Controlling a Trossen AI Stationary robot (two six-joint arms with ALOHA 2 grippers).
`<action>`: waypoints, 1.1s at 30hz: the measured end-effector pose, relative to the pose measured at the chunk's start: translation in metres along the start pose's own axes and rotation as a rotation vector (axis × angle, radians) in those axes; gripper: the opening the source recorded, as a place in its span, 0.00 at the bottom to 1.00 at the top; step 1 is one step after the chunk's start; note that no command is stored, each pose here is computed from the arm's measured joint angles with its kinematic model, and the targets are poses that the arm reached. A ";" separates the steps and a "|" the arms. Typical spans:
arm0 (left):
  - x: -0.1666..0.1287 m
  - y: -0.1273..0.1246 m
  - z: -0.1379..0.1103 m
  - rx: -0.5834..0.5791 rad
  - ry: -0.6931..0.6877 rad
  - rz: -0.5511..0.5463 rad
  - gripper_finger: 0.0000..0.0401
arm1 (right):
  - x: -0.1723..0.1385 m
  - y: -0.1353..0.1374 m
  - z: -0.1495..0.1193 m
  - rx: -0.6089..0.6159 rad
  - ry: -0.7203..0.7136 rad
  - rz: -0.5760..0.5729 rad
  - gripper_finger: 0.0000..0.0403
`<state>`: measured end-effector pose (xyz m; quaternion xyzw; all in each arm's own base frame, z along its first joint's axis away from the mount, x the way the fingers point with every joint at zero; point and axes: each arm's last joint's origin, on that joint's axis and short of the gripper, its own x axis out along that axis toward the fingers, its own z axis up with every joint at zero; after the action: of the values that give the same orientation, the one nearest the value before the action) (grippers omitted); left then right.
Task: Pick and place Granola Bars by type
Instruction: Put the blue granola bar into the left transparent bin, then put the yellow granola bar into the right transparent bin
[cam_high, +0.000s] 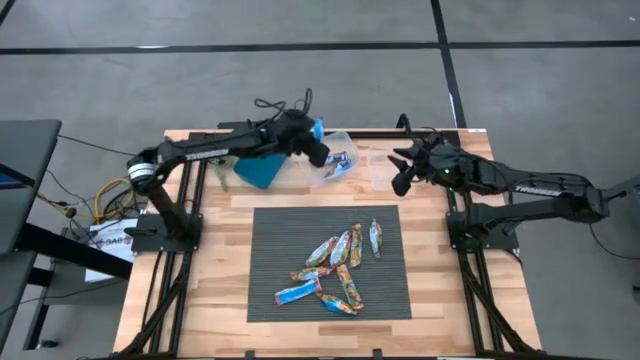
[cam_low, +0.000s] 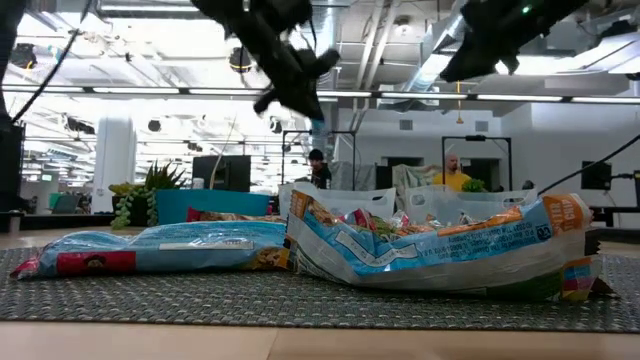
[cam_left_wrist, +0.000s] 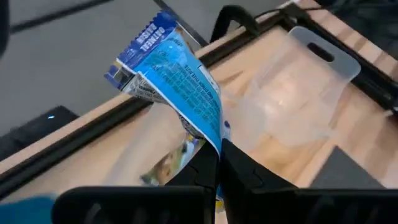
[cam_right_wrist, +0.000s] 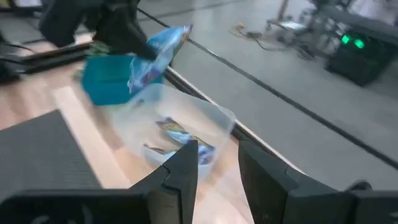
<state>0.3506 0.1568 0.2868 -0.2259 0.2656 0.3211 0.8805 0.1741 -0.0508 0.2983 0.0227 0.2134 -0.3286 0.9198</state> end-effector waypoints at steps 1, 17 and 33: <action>0.008 0.003 -0.003 0.000 0.028 -0.017 0.00 | 0.003 -0.001 -0.002 0.010 0.023 -0.013 0.27; 0.063 0.012 -0.029 0.008 0.142 -0.005 0.26 | 0.019 0.003 -0.010 0.041 0.124 0.060 0.27; -0.025 -0.086 0.029 0.366 0.159 -0.390 0.31 | -0.002 0.019 -0.006 0.169 0.381 0.267 0.27</action>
<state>0.4023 0.1029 0.3435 -0.1345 0.3389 0.0737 0.9282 0.1818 -0.0340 0.2920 0.1889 0.3497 -0.2107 0.8931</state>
